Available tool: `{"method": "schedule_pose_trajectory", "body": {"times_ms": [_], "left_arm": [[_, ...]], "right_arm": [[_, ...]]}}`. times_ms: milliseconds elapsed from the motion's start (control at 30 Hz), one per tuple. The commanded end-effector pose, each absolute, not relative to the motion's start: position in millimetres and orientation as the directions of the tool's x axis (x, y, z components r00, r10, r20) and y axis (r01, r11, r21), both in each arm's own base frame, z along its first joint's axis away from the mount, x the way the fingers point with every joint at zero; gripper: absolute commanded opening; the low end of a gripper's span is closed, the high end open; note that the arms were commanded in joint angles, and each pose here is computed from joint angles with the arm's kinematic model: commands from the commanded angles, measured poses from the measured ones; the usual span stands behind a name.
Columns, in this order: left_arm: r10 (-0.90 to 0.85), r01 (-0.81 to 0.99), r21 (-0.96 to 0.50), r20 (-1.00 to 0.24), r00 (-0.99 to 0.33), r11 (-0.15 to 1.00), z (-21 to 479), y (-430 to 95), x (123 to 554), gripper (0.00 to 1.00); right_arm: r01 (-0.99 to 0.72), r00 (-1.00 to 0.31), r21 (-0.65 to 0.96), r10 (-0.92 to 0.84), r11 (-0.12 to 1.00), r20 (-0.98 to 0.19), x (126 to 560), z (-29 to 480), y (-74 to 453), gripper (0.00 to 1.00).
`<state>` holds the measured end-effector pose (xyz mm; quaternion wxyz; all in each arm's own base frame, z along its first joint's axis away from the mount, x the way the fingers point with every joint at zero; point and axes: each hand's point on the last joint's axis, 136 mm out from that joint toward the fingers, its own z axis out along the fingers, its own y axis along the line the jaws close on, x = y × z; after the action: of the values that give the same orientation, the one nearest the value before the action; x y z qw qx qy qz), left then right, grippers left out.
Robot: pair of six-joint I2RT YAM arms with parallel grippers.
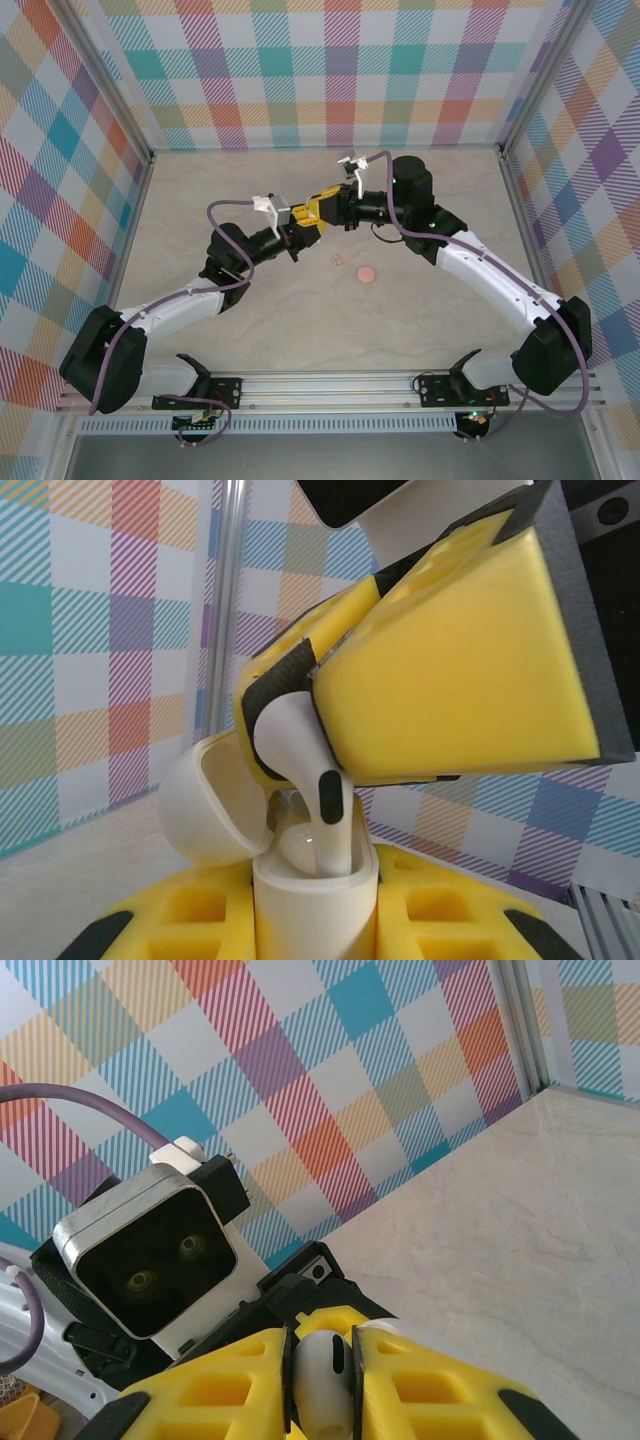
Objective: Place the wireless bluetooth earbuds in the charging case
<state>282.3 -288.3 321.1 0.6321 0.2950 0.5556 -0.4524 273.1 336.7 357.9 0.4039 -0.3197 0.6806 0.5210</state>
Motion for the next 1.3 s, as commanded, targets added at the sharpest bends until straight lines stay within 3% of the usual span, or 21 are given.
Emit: {"method": "schedule_pose_trajectory", "body": {"times_ms": [0,900,1267], "left_arm": [[-0.280,0.909,-0.062,-0.958,0.061,0.412,348.2,-290.4,278.4,0.10],[-0.299,0.903,-0.057,-0.951,0.081,0.426,356.8,-285.3,274.1,0.09],[-0.296,0.901,-0.049,-0.951,0.091,0.432,356.1,-286.3,276.2,0.09]], "right_arm": [[-0.867,-0.454,0.440,-0.006,0.233,-0.891,272.5,365.5,343.1,0.23],[-0.835,-0.448,0.404,-0.034,0.373,-0.894,285.0,347.9,332.0,0.27],[-0.831,-0.458,0.435,0.017,0.347,-0.889,282.3,358.5,332.0,0.18]]}}
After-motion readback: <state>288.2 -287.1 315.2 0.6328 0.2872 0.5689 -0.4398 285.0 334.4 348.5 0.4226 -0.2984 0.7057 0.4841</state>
